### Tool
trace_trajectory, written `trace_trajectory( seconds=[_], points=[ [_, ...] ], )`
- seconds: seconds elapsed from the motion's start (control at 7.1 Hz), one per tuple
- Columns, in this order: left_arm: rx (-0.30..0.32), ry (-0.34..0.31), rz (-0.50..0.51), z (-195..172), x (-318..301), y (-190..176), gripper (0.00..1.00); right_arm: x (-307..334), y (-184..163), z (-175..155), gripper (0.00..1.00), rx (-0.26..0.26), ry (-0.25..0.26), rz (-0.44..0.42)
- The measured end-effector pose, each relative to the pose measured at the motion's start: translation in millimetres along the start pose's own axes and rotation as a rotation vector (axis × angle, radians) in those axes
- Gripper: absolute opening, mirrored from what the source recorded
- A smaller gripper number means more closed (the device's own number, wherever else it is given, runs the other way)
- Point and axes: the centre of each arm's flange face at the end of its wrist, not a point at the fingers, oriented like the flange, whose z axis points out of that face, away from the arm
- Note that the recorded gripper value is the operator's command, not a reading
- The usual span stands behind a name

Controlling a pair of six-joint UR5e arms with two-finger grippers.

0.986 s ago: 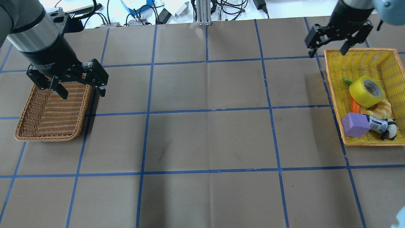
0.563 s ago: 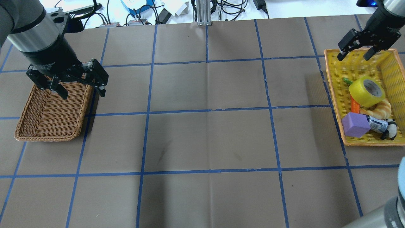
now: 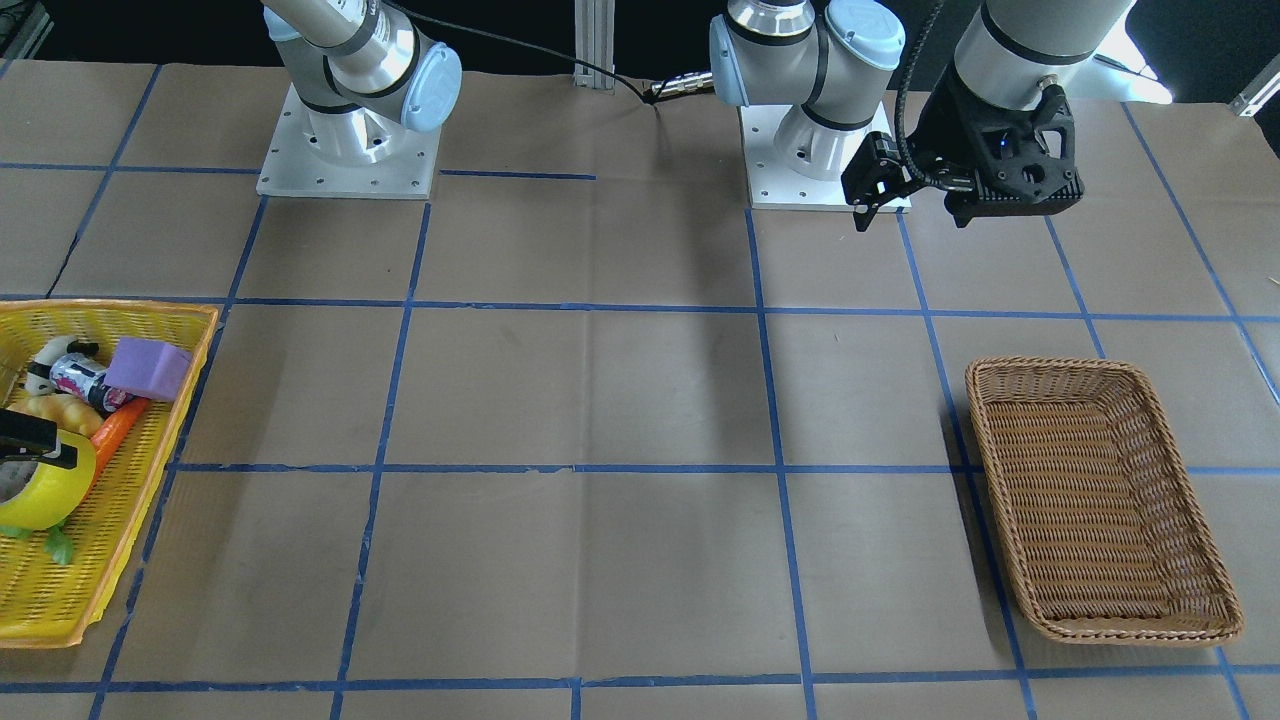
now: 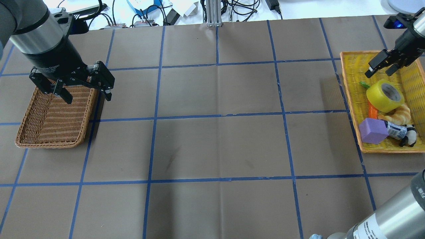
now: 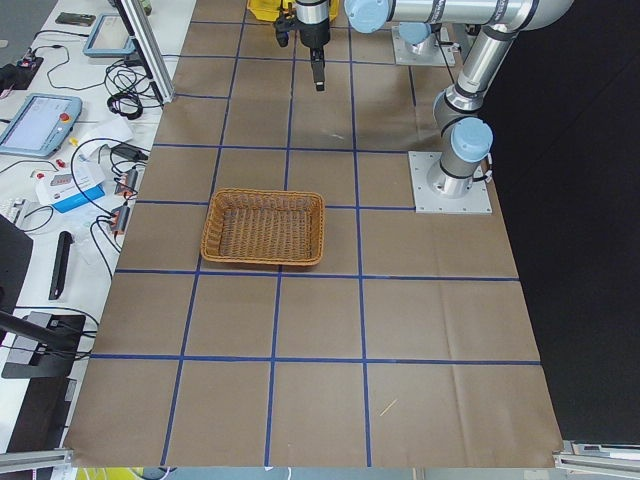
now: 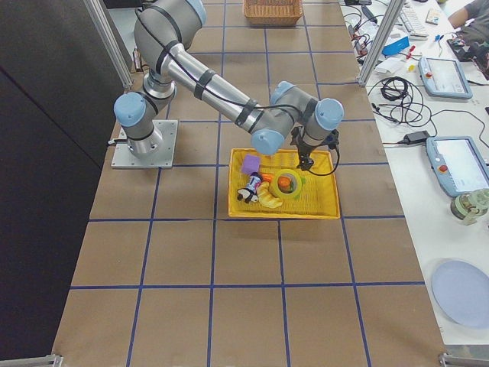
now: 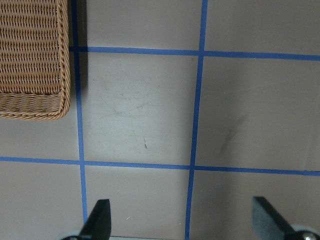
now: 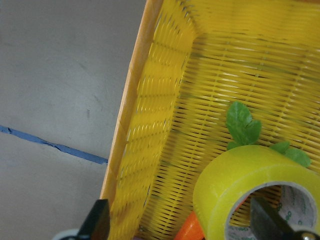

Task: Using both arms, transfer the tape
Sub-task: 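Move the right gripper over the yellow basket and lower onto the tape roll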

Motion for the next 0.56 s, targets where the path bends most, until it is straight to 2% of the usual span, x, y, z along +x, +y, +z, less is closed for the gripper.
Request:
trace_trajectory(
  seconds=[0.28,0.42,0.56],
  points=[
    [-0.001,0.000,-0.001,0,0,0,1.00,13,11,18,1.00,-0.041,-0.007,-0.043],
    [0.000,0.000,-0.001,1,0,-1,1.00,19,17,29,0.83,-0.058,-0.019,-0.043],
    [0.004,-0.001,-0.001,1,0,-2,1.00,24,22,38,0.27,-0.067,-0.029,-0.037]
  ],
)
